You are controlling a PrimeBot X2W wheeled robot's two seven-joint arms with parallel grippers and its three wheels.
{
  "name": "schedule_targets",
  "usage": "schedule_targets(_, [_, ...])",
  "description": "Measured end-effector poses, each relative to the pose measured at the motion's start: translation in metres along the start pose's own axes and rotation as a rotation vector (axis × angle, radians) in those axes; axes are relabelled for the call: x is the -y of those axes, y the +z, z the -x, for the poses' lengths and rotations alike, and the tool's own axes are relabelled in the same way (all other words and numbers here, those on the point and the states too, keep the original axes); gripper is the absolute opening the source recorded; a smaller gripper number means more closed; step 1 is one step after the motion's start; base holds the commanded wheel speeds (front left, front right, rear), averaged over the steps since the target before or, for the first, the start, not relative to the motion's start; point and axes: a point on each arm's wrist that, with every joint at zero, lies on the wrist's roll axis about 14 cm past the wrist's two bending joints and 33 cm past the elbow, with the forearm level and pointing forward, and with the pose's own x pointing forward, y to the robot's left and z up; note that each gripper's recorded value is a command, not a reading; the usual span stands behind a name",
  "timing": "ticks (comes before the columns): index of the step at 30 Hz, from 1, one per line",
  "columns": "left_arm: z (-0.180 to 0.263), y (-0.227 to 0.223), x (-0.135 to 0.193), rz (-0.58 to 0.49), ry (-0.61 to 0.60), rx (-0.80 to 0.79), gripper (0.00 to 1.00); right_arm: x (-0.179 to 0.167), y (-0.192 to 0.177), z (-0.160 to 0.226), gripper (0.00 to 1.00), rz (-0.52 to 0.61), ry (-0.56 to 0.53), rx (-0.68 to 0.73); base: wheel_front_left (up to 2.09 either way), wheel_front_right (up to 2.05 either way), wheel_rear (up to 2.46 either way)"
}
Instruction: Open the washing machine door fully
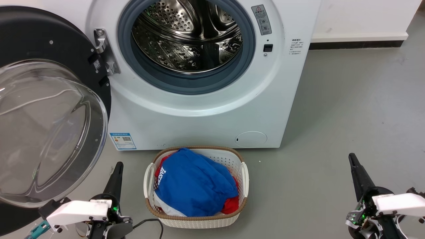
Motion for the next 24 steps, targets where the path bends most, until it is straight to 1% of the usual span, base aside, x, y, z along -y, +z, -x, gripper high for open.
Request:
schedule_targets(19, [-0.0015, 0.0064, 0.0059, 0.124, -0.039, 0.022, 0.00, -0.0017, 0.0026, -0.0058, 0.00, -0.134, 0.009, 0.007, 0.00, 0.00, 0.00])
schedule_targets(24, [-0.0017, 0.0067, 0.0065, 0.128, -0.042, 0.022, 0.00, -0.0016, 0.0029, -0.0059, 0.00, -0.139, 0.009, 0.009, 0.00, 0.00, 0.00])
